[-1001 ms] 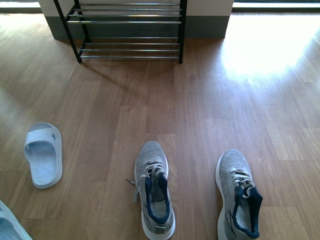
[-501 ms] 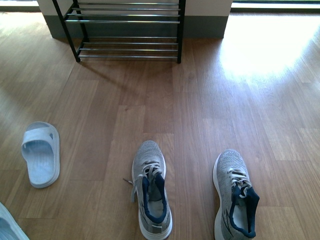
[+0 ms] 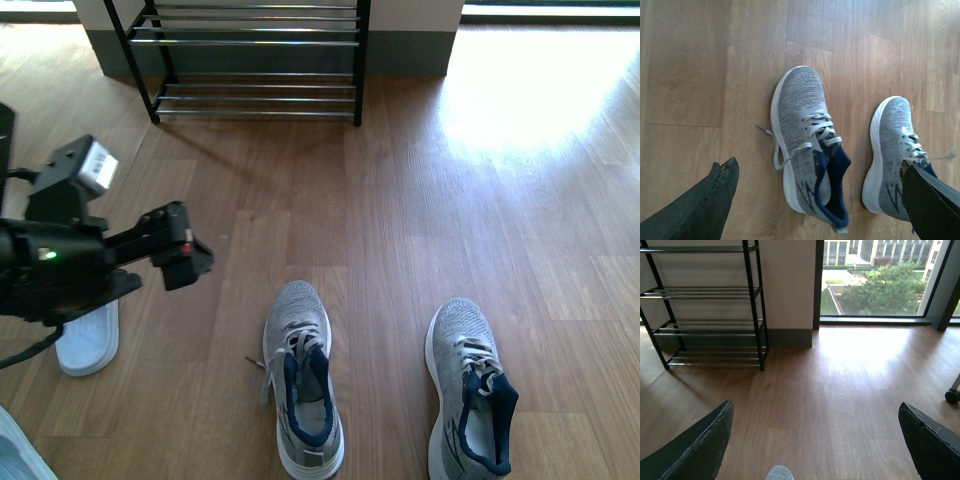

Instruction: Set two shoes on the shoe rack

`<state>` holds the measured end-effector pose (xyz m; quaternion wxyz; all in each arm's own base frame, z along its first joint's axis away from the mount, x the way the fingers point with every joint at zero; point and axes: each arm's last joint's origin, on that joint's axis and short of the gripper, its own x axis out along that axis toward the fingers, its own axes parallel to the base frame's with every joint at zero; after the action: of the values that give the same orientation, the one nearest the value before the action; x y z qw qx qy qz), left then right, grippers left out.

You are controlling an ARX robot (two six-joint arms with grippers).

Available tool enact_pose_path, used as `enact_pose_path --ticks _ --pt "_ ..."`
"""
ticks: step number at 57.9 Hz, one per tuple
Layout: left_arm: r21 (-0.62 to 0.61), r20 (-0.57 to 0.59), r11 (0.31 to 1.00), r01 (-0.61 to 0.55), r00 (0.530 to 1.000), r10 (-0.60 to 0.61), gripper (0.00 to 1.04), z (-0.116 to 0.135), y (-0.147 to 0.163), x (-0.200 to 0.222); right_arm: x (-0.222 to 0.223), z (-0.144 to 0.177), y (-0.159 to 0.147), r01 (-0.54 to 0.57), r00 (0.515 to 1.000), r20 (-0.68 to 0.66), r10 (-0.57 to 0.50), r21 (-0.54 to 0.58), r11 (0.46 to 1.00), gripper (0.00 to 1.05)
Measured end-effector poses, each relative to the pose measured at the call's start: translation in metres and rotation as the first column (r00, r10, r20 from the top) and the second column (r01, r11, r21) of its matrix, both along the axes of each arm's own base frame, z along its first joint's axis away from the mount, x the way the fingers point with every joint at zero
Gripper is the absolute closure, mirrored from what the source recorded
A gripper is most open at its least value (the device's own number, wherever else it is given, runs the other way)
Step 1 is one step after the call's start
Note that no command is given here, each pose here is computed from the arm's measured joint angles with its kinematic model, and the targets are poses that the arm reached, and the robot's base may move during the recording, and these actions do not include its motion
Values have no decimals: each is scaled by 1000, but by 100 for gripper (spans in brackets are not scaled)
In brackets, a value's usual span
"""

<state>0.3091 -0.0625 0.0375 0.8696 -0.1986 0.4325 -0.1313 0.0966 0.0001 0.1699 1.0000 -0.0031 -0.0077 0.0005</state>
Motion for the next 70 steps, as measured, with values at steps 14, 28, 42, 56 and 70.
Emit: enact_pose_path --ticks 14,28,42,56,70 --pt "-89 -198 993 -71 979 52 9 -45 -16 38 0 0 0 0 1000 0 0 0 1000 9" --pt "-164 -399 986 9 914 -75 9 -101 -43 48 0 0 0 0 1000 0 0 0 1000 9" --pt "-228 -497 964 135 836 -234 9 -146 -77 58 0 0 0 0 1000 0 0 0 1000 9" --pt "-148 -597 967 209 761 -256 9 -167 -92 68 0 0 0 0 1000 0 0 0 1000 9" --pt "-91 -627 963 254 737 -254 9 -170 -99 72 0 0 0 0 1000 0 0 0 1000 9"
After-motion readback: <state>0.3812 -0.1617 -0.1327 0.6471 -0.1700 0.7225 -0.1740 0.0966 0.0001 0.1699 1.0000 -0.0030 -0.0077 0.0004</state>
